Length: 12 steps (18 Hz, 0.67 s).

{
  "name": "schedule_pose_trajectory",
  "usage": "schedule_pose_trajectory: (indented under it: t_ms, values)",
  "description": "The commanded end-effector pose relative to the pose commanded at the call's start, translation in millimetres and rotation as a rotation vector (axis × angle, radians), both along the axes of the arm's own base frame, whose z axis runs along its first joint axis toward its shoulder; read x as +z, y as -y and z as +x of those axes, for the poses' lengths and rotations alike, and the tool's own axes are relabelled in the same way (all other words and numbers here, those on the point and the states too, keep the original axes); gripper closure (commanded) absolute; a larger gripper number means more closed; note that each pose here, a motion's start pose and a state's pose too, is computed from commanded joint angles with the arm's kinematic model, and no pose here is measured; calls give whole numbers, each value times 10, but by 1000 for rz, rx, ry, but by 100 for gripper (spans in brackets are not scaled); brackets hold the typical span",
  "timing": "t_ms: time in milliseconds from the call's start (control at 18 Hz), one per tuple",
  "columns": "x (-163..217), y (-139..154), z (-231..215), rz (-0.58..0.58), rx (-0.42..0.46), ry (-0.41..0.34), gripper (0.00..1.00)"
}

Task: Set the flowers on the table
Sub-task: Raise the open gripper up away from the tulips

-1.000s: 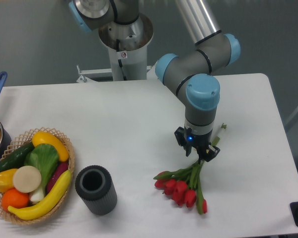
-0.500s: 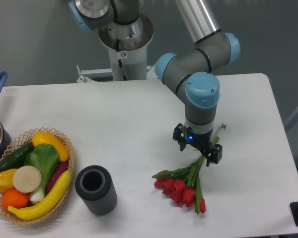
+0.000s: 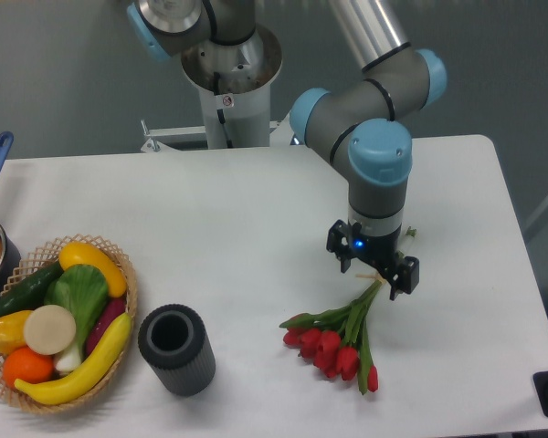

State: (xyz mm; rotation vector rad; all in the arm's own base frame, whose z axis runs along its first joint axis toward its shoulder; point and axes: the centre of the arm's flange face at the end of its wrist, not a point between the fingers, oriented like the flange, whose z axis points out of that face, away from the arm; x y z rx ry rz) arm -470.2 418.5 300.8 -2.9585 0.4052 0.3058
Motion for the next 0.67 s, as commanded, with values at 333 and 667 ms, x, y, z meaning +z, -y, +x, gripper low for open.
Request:
schedule_pose_trajectory:
  t_ms: [333,667]
  values:
    - [20,139,-96,1,24,0,0]
    - [8,153,-107,-9,28,3,0]
